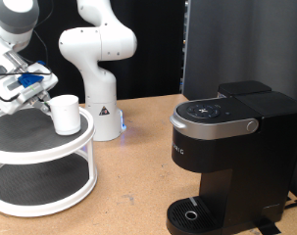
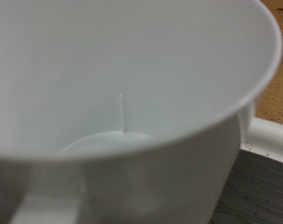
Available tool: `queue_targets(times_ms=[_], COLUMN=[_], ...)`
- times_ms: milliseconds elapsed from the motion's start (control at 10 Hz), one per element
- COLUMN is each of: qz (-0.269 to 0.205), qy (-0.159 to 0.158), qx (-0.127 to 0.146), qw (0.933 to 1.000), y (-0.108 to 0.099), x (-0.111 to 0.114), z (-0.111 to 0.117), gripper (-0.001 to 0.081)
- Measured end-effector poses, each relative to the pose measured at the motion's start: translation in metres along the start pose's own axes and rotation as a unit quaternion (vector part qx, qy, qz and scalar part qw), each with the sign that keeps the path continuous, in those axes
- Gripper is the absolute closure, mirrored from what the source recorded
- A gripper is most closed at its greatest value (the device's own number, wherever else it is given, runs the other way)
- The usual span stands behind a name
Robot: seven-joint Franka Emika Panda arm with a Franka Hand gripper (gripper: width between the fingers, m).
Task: Make a cup of coffee with the keurig machine
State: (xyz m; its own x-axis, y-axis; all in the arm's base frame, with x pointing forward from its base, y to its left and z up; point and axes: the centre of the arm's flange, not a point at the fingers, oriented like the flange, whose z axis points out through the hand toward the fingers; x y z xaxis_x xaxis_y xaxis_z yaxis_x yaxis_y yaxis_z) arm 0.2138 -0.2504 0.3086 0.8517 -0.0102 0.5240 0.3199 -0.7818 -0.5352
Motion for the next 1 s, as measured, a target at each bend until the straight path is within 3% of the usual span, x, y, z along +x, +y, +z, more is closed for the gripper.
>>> queue_targets(times_ms=[800, 1000], qz=[0.008, 0.01], qy=[-0.003, -0.002], qx=[0.055, 0.054], qw=[0.9985, 0.9985], y=[-0.031, -0.031], x=[0.027, 0.026], z=[-0.037, -0.034], gripper=[0.0731, 0.0731])
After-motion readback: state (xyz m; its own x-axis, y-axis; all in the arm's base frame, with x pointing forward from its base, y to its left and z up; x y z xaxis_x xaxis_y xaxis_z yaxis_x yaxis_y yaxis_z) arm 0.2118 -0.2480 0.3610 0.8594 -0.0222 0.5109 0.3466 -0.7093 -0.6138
